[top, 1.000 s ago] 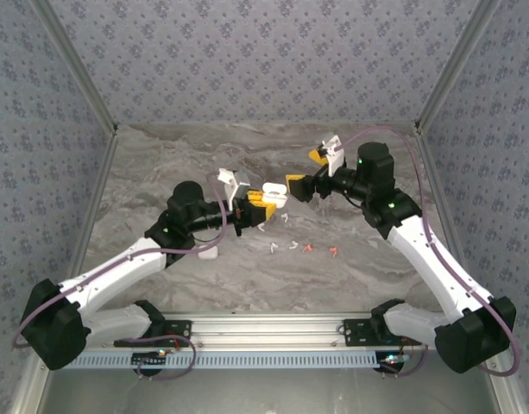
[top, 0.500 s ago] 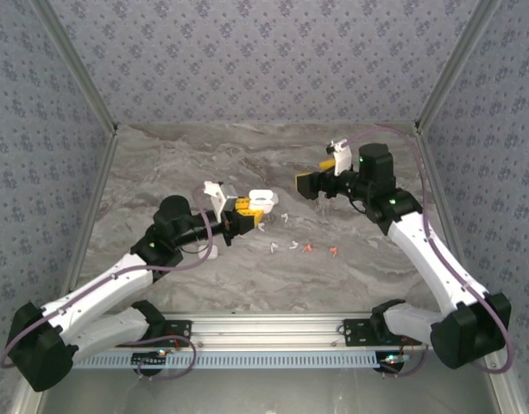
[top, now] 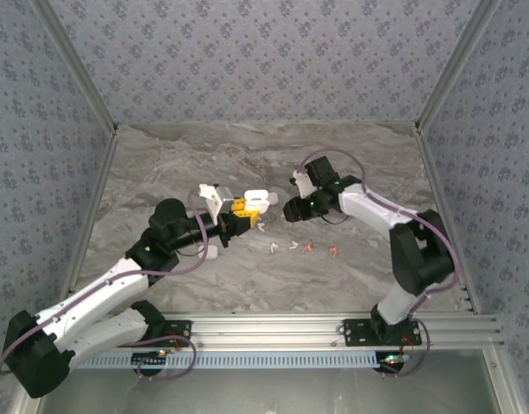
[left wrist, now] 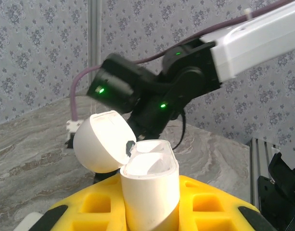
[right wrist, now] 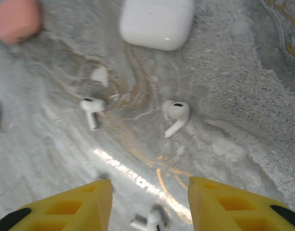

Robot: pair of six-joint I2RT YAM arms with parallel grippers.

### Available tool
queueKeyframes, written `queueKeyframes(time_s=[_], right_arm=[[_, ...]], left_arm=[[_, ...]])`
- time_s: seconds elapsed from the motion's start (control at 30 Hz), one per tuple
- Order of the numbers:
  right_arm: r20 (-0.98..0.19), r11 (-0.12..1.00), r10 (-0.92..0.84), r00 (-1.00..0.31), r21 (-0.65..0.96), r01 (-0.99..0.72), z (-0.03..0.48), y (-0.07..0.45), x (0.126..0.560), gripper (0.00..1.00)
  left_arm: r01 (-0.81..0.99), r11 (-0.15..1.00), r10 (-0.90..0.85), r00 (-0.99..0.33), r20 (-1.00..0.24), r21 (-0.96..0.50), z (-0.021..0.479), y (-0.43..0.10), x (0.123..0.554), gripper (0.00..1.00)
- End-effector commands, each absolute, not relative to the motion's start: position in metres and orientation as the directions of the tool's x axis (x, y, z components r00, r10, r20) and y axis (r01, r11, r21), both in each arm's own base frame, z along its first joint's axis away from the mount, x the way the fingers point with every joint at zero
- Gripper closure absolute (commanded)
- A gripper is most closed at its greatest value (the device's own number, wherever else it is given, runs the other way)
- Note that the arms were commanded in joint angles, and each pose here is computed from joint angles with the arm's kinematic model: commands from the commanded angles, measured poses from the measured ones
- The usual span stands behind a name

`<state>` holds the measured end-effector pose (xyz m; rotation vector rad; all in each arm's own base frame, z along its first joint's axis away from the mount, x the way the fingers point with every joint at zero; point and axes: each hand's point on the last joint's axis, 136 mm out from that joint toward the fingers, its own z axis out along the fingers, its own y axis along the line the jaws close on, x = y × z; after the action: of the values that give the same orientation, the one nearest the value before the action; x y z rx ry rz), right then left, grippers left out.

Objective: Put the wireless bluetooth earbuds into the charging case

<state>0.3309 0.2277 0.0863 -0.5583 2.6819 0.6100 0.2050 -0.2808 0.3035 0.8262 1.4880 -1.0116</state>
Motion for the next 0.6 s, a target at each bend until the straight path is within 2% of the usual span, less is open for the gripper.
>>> queueKeyframes(time_s=[0.0,0.27,0.57], right_arm=[[-0.344,0.871,-0.297,-0.891,0.284,-0.401,0.077,0.224,0.342,0.54],[-0.271,0.883,-0.313,-0.910,0.269,-0.384,0.043,0.236,0.358,0.60],[-0.248,0.881,-0.318,-0.915,0.279,-0.382,0.027,0.246,0.363,0.64]], left_arm=[[0.910,0.392,-0.037,-0.130,-0.991,-0.134,0.311,-0.280,0.203,1.00],[0.908,0.397,-0.031,-0.134,-0.990,-0.135,0.310,-0.279,0.203,1.00],[0.901,0.416,-0.027,-0.127,-0.992,-0.127,0.309,-0.275,0.203,1.00]])
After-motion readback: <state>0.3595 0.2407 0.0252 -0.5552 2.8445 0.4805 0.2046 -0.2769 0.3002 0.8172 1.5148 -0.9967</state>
